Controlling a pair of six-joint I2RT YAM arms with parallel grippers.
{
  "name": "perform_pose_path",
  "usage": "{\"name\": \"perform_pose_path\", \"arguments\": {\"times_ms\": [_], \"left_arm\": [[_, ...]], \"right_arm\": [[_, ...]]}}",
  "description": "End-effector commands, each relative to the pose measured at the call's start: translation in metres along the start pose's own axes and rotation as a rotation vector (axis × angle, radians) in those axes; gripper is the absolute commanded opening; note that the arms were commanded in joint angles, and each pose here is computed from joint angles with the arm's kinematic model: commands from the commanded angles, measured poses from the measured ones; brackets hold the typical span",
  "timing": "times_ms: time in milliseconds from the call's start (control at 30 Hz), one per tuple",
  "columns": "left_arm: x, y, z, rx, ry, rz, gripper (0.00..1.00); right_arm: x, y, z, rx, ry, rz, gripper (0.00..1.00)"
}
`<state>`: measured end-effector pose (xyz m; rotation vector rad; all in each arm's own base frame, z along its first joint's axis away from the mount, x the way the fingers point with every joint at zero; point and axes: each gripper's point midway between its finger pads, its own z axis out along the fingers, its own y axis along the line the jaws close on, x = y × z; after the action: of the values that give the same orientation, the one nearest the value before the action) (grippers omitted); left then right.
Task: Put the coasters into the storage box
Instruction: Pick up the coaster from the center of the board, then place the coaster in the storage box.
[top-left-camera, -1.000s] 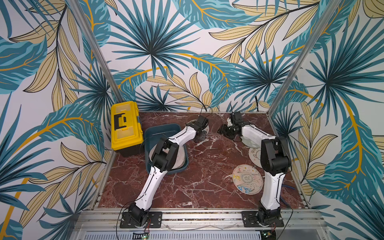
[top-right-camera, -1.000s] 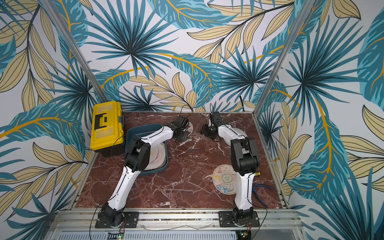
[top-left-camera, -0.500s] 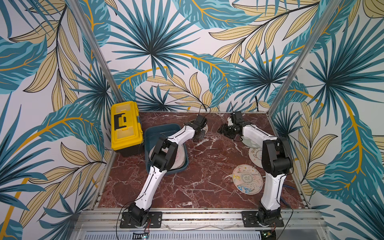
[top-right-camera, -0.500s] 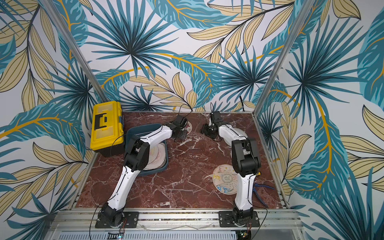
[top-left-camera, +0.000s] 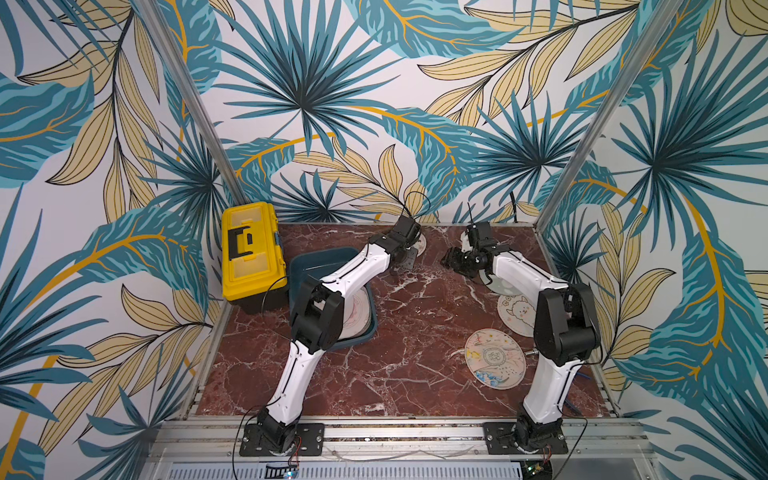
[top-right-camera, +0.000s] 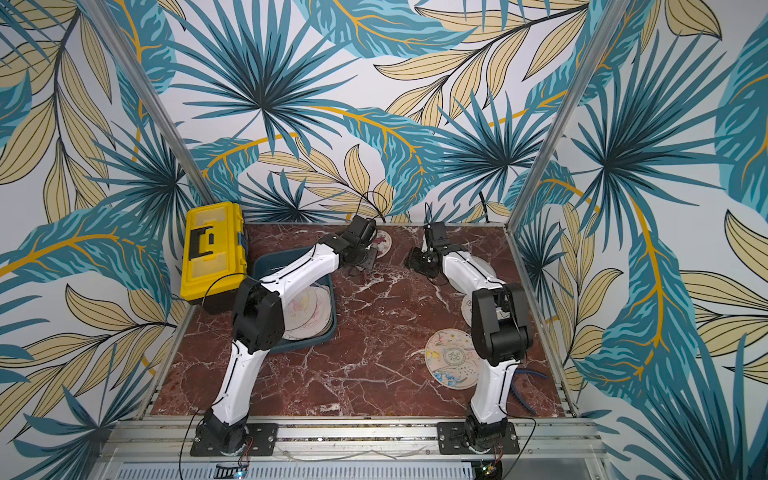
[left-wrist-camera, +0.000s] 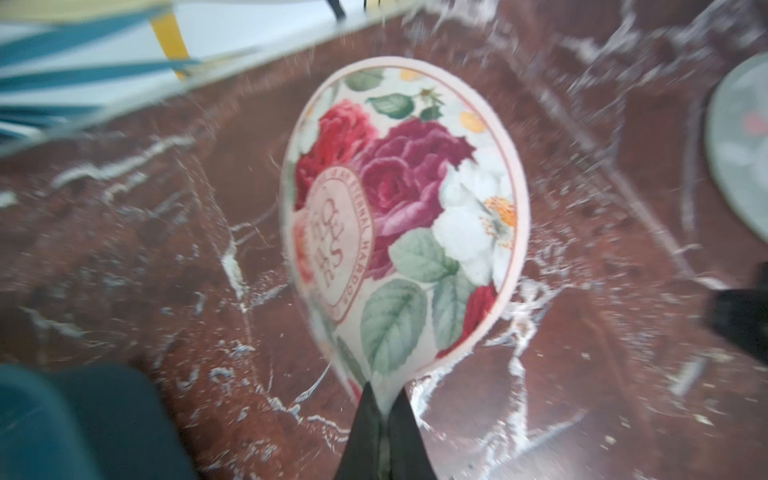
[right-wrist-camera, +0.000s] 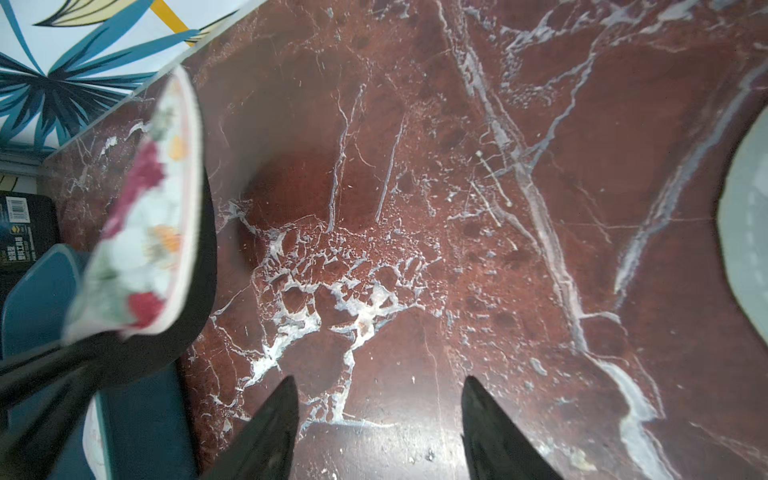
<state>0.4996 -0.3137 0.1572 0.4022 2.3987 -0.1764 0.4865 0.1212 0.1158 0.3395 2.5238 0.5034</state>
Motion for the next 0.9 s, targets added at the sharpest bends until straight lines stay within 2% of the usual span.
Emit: {"name": "perform_pose_path", "arguments": {"times_ms": [0, 233, 500, 733, 867], "left_arm": [[-0.010, 0.003, -0.035, -0.013, -0.044, 0.000, 0.00], [-0.007, 0.017, -0.090, -0.058, -0.095, -0.015, 0.00], [0.028, 0.057, -0.151, -0.175, -0.127, -0.061, 0.00], [0.069, 0.096, -0.183, -0.319, -0.128, -0.098, 0.00], [0.092, 0.112, -0.185, -0.406, -0.085, -0.090, 0.00]], "right_arm": [[0.008, -0.011, -0.010, 0.045, 0.007, -0.023, 0.63], [0.011, -0.012, -0.017, 0.048, 0.007, -0.036, 0.63], [0.016, -0.009, -0.026, 0.028, 0.008, -0.038, 0.63], [0.020, -0.009, -0.036, 0.034, 0.015, -0.053, 0.63], [0.020, -0.008, -0.041, 0.037, 0.014, -0.055, 0.63]]}}
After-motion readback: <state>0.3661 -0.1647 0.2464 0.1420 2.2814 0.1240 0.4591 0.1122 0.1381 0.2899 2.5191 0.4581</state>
